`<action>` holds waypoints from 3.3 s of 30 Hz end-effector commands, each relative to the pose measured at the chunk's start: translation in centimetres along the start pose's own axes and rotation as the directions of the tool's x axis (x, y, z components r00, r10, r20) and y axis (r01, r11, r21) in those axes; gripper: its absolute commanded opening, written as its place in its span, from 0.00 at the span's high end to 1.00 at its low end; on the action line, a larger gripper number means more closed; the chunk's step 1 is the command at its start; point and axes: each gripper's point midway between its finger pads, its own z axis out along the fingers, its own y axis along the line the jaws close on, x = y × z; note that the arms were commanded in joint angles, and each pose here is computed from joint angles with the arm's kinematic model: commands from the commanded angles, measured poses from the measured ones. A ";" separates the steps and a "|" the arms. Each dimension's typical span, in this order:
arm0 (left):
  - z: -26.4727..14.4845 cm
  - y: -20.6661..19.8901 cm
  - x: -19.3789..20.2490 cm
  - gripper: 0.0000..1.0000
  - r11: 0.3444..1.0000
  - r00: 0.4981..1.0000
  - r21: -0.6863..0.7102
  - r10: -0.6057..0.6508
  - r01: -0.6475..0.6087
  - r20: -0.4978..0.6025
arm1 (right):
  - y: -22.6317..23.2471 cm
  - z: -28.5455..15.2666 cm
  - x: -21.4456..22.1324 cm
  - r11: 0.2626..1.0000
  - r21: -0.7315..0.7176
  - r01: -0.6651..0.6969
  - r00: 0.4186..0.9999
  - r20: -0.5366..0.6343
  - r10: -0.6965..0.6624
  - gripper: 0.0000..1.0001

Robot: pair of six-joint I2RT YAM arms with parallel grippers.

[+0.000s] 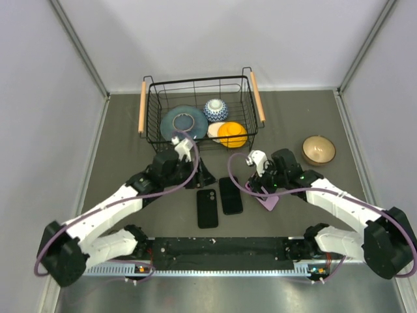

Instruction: Put the phone into the phone case

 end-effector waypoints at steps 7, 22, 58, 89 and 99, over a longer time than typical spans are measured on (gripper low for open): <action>8.0 -5.1 -1.1 0.34 0.992 0.993 0.088 0.094 -0.087 -0.078 | 1.5 0.0 -2.6 0.996 -0.040 0.086 0.987 0.136 -0.080 0.51; 14.0 -6.3 0.7 0.38 0.983 0.971 0.161 0.120 -0.087 -0.208 | 2.0 -0.8 -3.7 0.992 -0.044 0.118 0.976 0.190 -0.108 0.51; 12.0 -13.6 -1.3 1.00 0.953 0.961 0.302 0.083 0.002 -0.266 | 0.6 -10.2 -10.9 0.990 0.141 -0.008 0.918 0.393 -0.048 0.01; -1.5 -15.1 -13.4 1.00 0.944 0.917 0.160 -0.320 0.289 0.236 | -0.1 -13.4 -17.8 0.715 0.676 0.177 0.690 0.433 -0.580 0.62; -1.4 -13.8 -11.5 1.00 0.906 0.889 0.151 -0.420 0.396 0.182 | 0.3 -11.9 -19.1 0.641 0.723 0.256 0.680 0.337 -0.652 0.59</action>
